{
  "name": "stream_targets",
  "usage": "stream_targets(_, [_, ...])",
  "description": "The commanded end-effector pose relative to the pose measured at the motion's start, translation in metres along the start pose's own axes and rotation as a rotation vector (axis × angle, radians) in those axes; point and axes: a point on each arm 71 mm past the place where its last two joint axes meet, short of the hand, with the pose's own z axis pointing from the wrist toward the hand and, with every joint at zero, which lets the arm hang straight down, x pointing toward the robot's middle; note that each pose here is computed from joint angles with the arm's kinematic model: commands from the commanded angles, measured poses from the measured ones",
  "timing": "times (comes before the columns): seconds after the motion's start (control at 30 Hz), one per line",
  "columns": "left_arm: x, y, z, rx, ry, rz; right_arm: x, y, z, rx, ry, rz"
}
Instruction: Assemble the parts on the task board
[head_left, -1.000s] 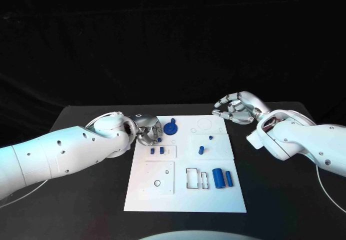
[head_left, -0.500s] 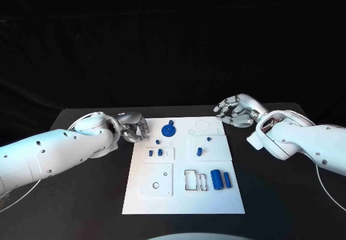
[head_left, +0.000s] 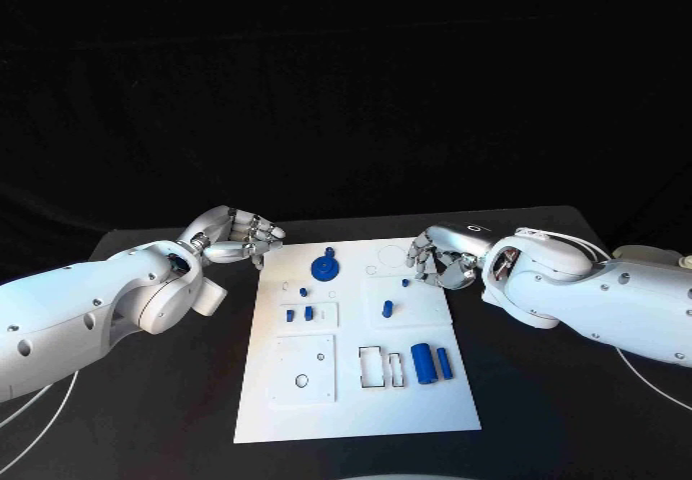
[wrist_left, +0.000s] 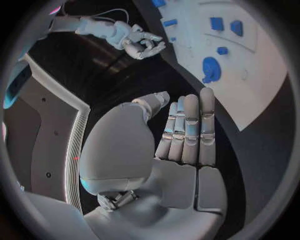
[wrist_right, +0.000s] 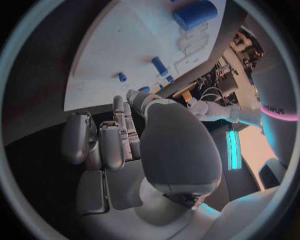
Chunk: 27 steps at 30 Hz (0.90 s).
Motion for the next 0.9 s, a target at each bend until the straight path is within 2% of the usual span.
stream_targets(0.03, [-0.0006,-0.0089,-0.0041,0.085,-0.060,-0.271,0.007,0.002,0.002,0.029,0.038,-0.239])
stream_targets(0.37, [0.0031,-0.0157,-0.0128,0.125,-0.071,-0.359,0.014,0.018,0.013,0.016,0.017,-0.298])
stream_targets(0.6, [0.0020,-0.0161,-0.0151,0.125,-0.081,-0.369,0.022,0.025,0.019,-0.001,0.015,-0.298])
stream_targets(0.9, [0.0003,-0.0151,-0.0160,0.115,-0.091,-0.369,0.031,0.029,0.022,-0.010,0.044,-0.290])
